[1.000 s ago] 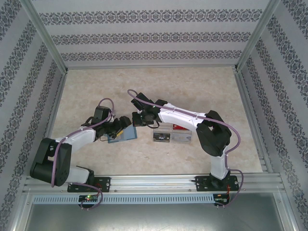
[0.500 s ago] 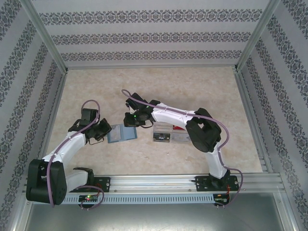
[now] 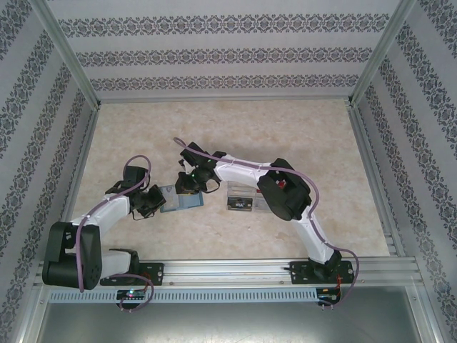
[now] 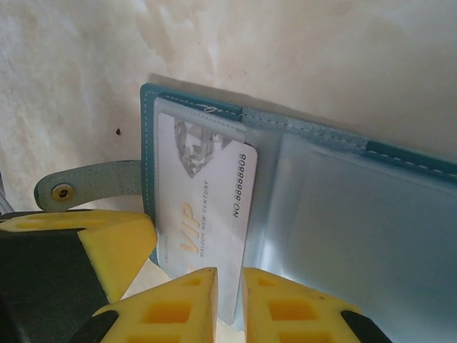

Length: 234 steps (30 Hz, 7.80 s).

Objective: Take the credit cards out of the card holder

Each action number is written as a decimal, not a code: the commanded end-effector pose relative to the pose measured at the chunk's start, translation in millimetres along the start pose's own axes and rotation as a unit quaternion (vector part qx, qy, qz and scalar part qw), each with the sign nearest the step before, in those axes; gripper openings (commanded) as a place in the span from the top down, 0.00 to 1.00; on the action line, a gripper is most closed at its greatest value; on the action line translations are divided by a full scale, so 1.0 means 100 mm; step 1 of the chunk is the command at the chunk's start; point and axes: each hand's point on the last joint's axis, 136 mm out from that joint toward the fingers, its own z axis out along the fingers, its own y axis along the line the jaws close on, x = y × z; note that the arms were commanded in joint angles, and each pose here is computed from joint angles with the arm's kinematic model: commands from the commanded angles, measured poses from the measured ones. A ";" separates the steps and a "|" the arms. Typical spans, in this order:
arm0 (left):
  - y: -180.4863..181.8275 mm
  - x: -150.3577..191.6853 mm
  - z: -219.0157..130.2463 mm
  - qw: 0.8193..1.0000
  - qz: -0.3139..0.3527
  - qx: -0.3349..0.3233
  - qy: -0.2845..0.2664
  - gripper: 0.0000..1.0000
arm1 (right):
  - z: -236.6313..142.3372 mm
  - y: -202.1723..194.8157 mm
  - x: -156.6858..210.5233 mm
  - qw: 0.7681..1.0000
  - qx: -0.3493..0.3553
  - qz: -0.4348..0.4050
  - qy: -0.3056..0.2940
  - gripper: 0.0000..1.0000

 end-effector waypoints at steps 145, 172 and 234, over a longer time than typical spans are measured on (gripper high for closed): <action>-0.16 -0.17 -0.09 1.000 0.013 -0.008 0.005 0.62 | -2.34 -0.68 0.88 0.843 0.274 -0.462 0.009 1.00; -0.17 -0.19 -0.14 1.000 0.021 -0.009 -0.002 0.09 | -2.32 -1.74 1.29 0.691 0.410 -0.580 0.134 1.00; -0.45 -0.16 -0.39 0.996 0.061 0.058 -0.034 0.45 | -0.69 -0.36 0.08 0.974 0.172 -0.078 -0.125 1.00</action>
